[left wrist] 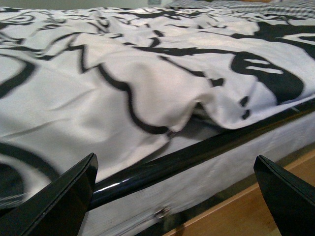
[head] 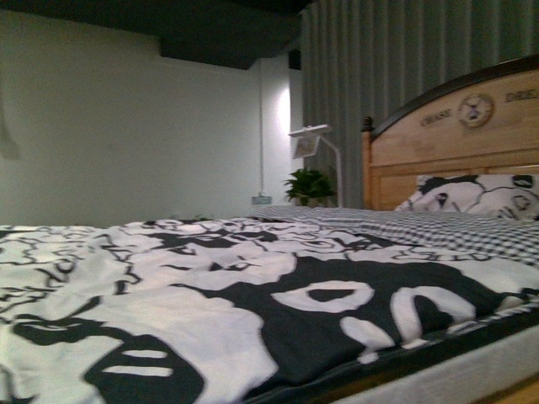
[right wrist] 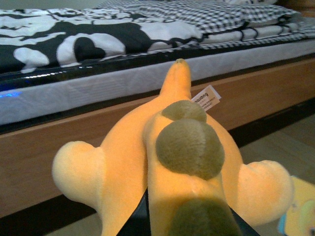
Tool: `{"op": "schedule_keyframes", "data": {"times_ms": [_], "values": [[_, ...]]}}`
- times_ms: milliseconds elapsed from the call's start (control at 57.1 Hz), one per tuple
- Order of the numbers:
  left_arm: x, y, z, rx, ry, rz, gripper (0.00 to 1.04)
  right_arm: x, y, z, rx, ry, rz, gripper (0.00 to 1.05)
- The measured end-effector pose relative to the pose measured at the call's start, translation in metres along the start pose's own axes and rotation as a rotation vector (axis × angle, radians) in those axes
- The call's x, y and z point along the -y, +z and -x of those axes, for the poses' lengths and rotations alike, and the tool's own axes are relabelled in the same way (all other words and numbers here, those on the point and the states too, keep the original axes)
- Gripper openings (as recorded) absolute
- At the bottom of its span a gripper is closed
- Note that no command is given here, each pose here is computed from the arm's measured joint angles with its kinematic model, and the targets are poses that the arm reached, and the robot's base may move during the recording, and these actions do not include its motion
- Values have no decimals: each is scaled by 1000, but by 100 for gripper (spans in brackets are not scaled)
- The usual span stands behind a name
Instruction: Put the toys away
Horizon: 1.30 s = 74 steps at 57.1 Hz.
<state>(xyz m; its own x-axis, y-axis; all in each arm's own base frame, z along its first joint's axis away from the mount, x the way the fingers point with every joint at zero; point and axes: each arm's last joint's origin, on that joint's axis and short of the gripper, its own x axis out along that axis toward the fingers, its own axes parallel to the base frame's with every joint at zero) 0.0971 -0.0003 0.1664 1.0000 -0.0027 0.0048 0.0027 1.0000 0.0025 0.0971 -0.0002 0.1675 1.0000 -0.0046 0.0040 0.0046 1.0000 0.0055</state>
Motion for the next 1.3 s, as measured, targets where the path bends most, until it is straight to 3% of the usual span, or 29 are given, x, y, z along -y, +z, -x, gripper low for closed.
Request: {"op": "schedule_keyframes", "data": {"times_ms": [1295], "values": [[0, 0, 0, 0, 0, 0, 98, 0, 0, 0, 0, 10, 0, 8]]}}
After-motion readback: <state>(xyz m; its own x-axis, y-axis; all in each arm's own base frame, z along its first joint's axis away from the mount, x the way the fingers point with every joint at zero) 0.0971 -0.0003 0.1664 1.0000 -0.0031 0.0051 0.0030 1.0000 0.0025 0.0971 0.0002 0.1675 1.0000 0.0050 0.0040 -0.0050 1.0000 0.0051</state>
